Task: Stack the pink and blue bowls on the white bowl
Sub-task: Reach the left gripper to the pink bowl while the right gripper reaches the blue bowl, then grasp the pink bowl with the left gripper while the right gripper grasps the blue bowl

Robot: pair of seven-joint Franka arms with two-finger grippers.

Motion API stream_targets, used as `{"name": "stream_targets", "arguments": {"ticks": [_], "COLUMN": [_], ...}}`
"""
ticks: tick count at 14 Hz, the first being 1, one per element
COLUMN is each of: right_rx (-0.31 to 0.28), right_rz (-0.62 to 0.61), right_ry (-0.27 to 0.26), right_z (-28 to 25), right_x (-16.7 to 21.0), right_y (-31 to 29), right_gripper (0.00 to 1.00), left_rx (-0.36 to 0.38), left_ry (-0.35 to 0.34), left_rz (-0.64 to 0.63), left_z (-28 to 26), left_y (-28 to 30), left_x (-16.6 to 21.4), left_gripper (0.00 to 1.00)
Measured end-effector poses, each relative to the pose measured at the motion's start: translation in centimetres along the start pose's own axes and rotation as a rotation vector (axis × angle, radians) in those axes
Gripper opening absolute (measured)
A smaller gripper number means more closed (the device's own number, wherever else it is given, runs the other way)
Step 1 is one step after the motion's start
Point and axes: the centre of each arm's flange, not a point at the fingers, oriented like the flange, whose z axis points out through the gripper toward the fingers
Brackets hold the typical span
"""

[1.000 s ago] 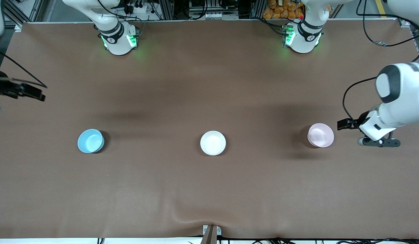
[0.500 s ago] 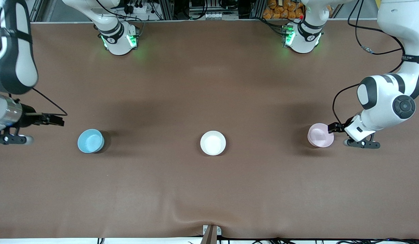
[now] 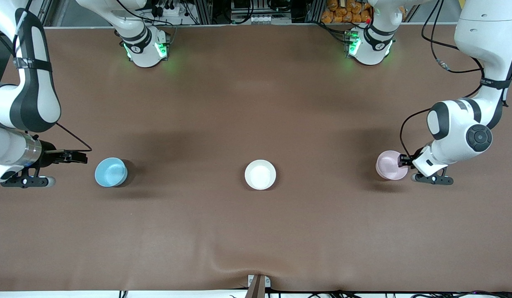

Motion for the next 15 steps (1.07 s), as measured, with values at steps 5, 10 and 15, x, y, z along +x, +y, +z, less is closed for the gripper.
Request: {"name": "stream_targets", "arguments": {"ticks": [5, 10, 15], "right_rx": [-0.007, -0.016, 0.082], "right_rz": [-0.02, -0.049, -0.078], "right_ry": [0.012, 0.007, 0.008], "right_z": [3.9, 9.4, 13.6], "right_x": [2.0, 3.9, 4.2], "right_y": [-0.8, -0.5, 3.9], "right_gripper": [1.0, 1.0, 1.0], "left_rx": [-0.004, -0.071, -0.193], "left_ry": [-0.004, 0.021, 0.049], "left_rz": [-0.003, -0.022, -0.106], "left_z": [0.3, -2.2, -8.5], "left_y": [0.0, 2.4, 11.8], "left_x": [0.0, 1.2, 5.0], "left_gripper": [0.03, 0.02, 0.02]}}
